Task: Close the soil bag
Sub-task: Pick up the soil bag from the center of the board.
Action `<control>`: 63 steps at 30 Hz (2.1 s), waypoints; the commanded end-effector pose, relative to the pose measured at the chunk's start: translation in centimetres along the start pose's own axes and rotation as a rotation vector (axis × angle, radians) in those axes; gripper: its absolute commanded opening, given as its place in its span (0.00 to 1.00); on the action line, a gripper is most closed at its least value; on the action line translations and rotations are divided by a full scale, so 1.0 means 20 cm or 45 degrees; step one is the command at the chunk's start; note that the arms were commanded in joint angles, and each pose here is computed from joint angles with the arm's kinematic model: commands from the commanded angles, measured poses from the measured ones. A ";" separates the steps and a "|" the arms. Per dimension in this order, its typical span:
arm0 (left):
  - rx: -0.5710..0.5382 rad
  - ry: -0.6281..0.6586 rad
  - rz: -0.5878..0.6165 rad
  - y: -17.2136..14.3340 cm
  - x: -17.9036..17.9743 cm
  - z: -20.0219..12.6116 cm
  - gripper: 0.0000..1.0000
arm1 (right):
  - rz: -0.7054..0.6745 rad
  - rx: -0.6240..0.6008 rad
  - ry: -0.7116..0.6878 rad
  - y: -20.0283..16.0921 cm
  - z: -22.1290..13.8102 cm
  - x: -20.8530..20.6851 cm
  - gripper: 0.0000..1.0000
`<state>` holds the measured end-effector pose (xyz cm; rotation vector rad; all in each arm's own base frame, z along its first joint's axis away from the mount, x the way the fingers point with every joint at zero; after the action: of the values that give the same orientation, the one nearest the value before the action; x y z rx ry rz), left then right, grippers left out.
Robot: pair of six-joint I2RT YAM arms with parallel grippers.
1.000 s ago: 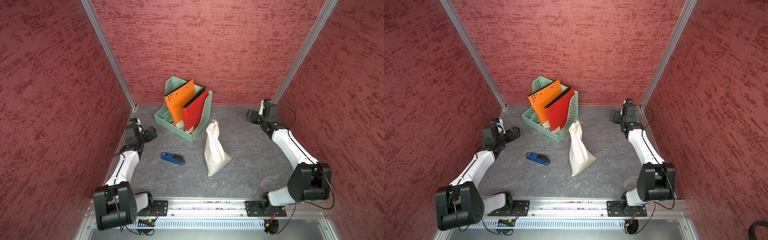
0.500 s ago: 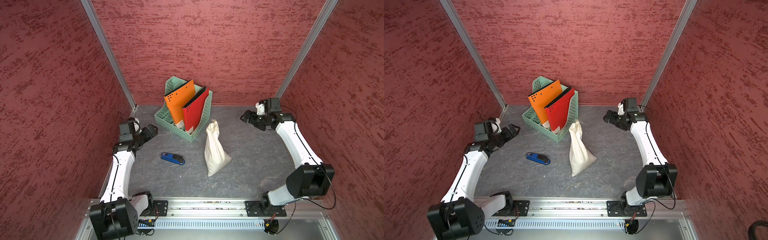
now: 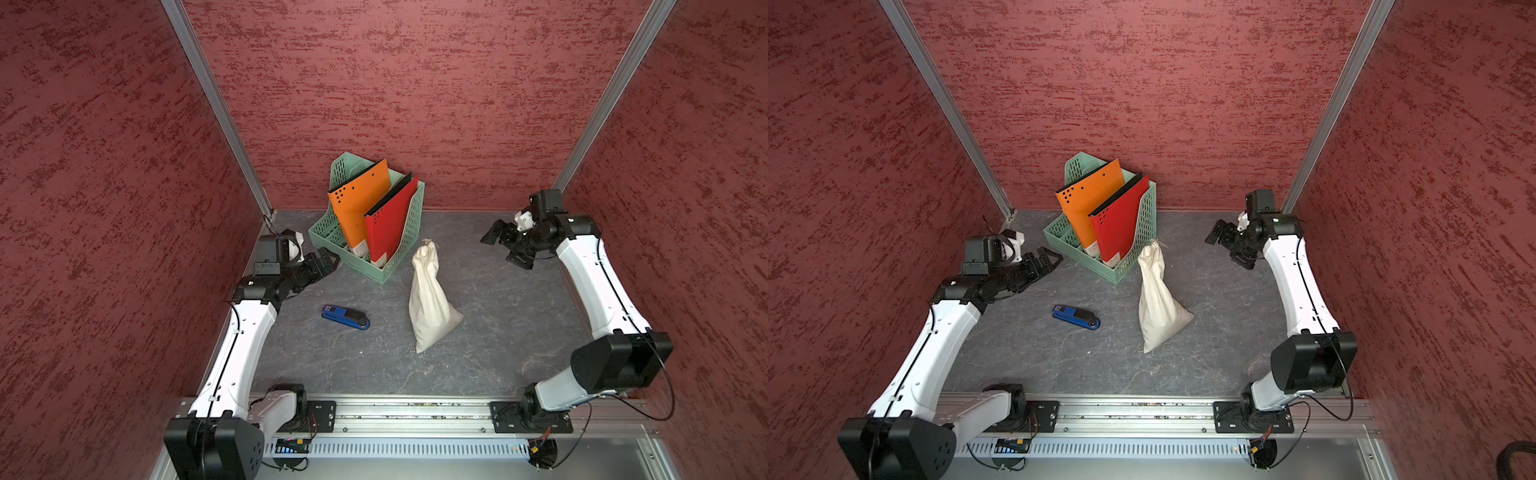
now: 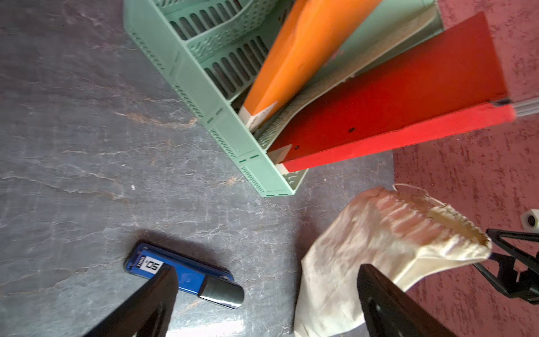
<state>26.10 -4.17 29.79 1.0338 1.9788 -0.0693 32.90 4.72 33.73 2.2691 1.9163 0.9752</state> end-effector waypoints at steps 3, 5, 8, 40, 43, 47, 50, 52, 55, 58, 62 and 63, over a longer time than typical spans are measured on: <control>0.092 -0.064 0.048 -0.09 -0.15 -0.06 1.00 | -0.003 0.133 0.023 0.00 -0.04 0.09 0.98; 0.116 -0.096 0.061 -0.13 -0.19 -0.08 1.00 | -0.042 0.137 0.017 0.01 -0.05 0.13 0.98; 0.144 -0.131 0.031 -0.18 -0.21 -0.08 1.00 | -0.071 0.206 0.002 0.01 -0.08 0.19 0.99; 0.326 -0.272 0.206 -0.35 -0.37 -0.04 1.00 | -0.206 0.346 0.203 0.07 0.15 0.55 0.98; 0.335 -0.280 0.224 -0.34 -0.39 -0.03 1.00 | -0.212 0.338 0.221 0.08 0.16 0.57 0.98; 0.336 -0.276 0.241 -0.34 -0.39 -0.03 1.00 | -0.210 0.349 0.233 0.09 0.19 0.59 0.98; 0.341 -0.267 0.259 -0.34 -0.39 -0.02 1.00 | -0.212 0.361 0.241 0.08 0.22 0.62 0.98; 0.344 -0.258 0.266 -0.34 -0.39 -0.02 1.00 | -0.216 0.369 0.247 0.08 0.25 0.63 0.98; 0.343 -0.240 0.277 -0.34 -0.38 -0.02 1.00 | -0.217 0.395 0.252 0.07 0.28 0.66 0.94; 0.345 -0.236 0.285 -0.34 -0.38 0.00 1.00 | -0.221 0.415 0.248 0.05 0.31 0.67 0.91; 0.359 -0.230 0.293 -0.33 -0.38 0.01 1.00 | -0.220 0.419 0.253 0.05 0.32 0.68 0.88; 0.363 -0.226 0.296 -0.33 -0.38 0.02 1.00 | -0.217 0.420 0.253 0.05 0.33 0.68 0.87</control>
<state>23.66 -13.39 32.25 1.3606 1.7427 -0.3250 37.45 18.68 34.34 2.1940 2.4731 0.9081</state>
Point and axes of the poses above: each gripper's point midway between its finger pads, its own z axis out along the fingers, its own x axis along the line the jaws close on, y = z × x, the point moved 8 cm from there along -z, back along the fingers, and after that the axes turned 15 degrees about -z, right-handed, at the moved point
